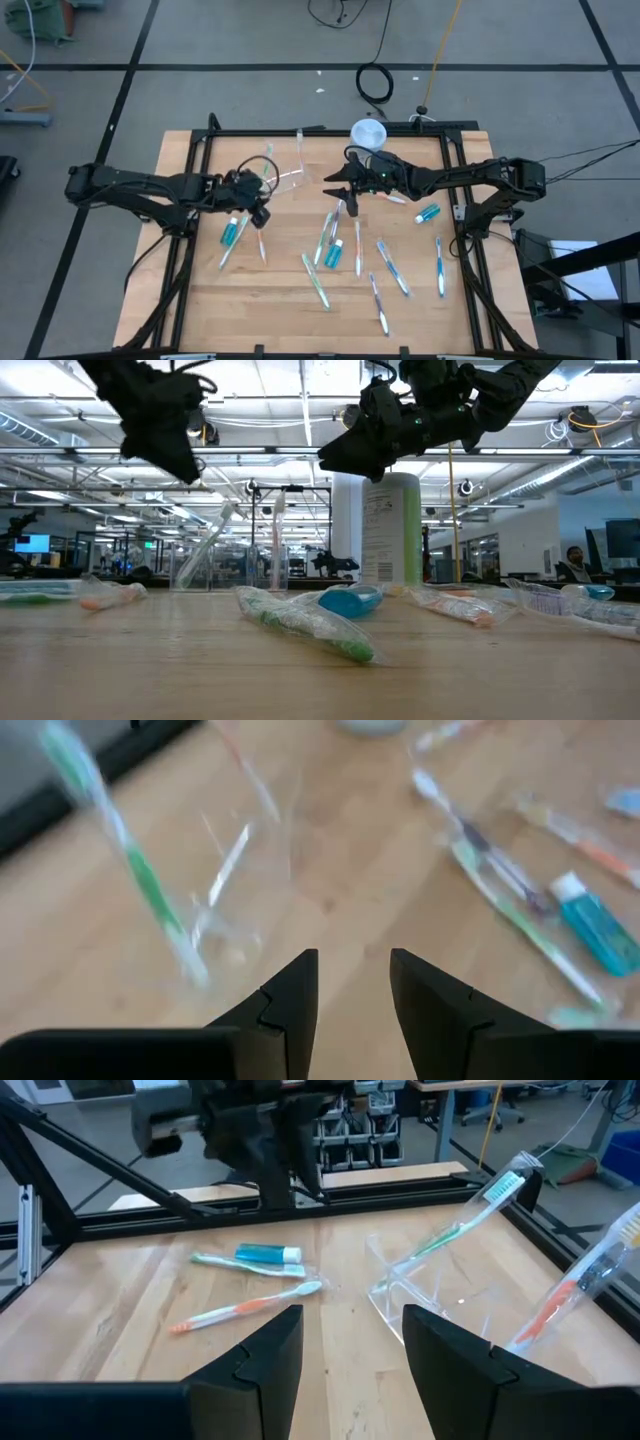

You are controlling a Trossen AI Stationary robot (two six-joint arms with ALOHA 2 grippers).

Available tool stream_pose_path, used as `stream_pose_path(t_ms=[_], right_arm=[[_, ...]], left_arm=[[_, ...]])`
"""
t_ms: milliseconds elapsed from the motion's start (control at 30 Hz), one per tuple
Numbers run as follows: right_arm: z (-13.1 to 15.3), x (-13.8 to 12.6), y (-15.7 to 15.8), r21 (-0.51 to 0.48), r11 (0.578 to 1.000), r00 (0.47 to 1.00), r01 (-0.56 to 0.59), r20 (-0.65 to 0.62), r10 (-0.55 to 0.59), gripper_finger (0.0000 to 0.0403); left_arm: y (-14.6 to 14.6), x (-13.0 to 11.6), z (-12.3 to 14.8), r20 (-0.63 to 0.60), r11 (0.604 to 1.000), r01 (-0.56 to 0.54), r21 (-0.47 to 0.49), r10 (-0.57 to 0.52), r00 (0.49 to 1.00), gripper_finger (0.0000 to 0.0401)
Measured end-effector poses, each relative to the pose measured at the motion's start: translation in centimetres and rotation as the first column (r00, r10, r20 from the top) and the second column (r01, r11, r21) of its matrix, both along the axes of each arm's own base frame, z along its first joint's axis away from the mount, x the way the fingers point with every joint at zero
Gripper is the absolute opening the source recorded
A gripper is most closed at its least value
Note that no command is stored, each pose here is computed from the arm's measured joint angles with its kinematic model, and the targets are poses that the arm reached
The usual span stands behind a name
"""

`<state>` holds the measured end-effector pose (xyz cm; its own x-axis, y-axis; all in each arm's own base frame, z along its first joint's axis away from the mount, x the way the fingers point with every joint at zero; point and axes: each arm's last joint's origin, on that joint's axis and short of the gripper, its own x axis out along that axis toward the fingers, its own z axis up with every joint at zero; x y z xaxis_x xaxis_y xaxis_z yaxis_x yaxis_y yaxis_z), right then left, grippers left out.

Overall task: Pick & Place toothbrushing station
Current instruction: Put the green toothbrush into the transparent organizer

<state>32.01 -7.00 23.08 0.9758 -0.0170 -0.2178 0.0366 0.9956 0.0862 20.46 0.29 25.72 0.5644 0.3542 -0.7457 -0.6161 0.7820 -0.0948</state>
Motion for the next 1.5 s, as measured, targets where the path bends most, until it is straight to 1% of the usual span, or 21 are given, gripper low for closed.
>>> stream_pose_path(t_ms=[100, 200, 300, 367, 467, 567, 700, 833, 900, 1067, 1167, 1367, 1500], right_arm=[[-0.1, 0.0, 0.0, 0.003, 1.0, 1.0, 0.0, -0.011, 0.0, 0.0167], [-0.2, 0.0, 0.0, 0.005, 1.0, 1.0, 0.0, -0.019, 0.0, 0.0167], [-0.2, 0.0, 0.0, 0.005, 1.0, 1.0, 0.0, -0.021, 0.0, 0.0167], [-0.2, -0.1, 0.0, 0.006, 1.0, 1.0, 0.0, -0.025, 0.0, 0.0167], [-0.2, -0.1, 0.0, 0.006, 1.0, 1.0, 0.0, -0.022, 0.0, 0.0167], [-0.2, -0.1, 0.0, 0.02, 1.0, 1.0, 0.003, -0.023, -0.003, 0.0167], [-0.3, -0.1, 0.0, 0.04, 0.999, 1.0, 0.008, -0.027, -0.007, 0.0167], [-0.3, -0.1, 0.0, 0.039, 0.999, 1.0, 0.008, -0.027, -0.007, 0.0167], [-0.3, -0.1, 0.0, 0.04, 0.999, 1.0, 0.008, -0.027, -0.007, 0.0167], [-0.3, -0.1, 0.1, 0.04, 0.999, 1.0, 0.007, -0.027, -0.006, 0.0167], [-0.3, -0.1, 0.1, 0.036, 0.999, 1.0, 0.006, -0.027, -0.005, 0.0167], [-0.3, -0.1, 0.1, 0.033, 0.999, 1.0, 0.006, -0.027, -0.005, 0.0167], [-0.3, -0.1, 0.1, 0.033, 0.999, 1.0, 0.005, -0.027, -0.004, 0.0167]], left_arm=[[-0.8, -0.9, -0.7, -0.086, 0.996, -0.034, -0.088, 0.026, 0.996, 0.0134], [-1.5, -1.6, -1.3, -0.17, 0.986, -0.074, -0.151, 0.048, 0.984, 0.0134], [-2.3, -2.3, -1.6, -0.222, 0.97, -0.111, -0.217, 0.062, 0.973, 0.0134], [-2.8, -2.6, -1.7, -0.251, 0.959, -0.134, -0.249, 0.07, 0.965, 0.0134], [-3.7, -3.1, -1.9, -0.269, 0.947, -0.169, -0.272, 0.094, 0.959, 0.0134], [-4.4, -3.7, -3.1, -0.302, 0.932, -0.206, -0.297, 0.113, 0.946, 0.0134], [-5.1, -4.6, -5.4, -0.336, 0.911, -0.269, -0.313, 0.159, 0.929, 0.0133], [-5.3, -5.3, -7.5, -0.348, 0.9, -0.3, -0.316, 0.184, 0.919, 0.0133], [-5.3, -5.6, -8.2, -0.357, 0.902, -0.303, -0.309, 0.185, 0.916, 0.0133], [-5.1, -5.8, -10.0, -0.319, 0.907, -0.283, -0.312, 0.181, 0.93, 0.0133], [-5.0, -6.1, -10.9, -0.311, 0.908, -0.289, -0.302, 0.192, 0.931, 0.0133], [-4.8, -6.6, -12.4, -0.297, 0.903, -0.294, -0.313, 0.201, 0.933, 0.0133], [-4.8, -6.6, -12.7, -0.277, 0.901, -0.286, -0.325, 0.199, 0.94, 0.0129]])
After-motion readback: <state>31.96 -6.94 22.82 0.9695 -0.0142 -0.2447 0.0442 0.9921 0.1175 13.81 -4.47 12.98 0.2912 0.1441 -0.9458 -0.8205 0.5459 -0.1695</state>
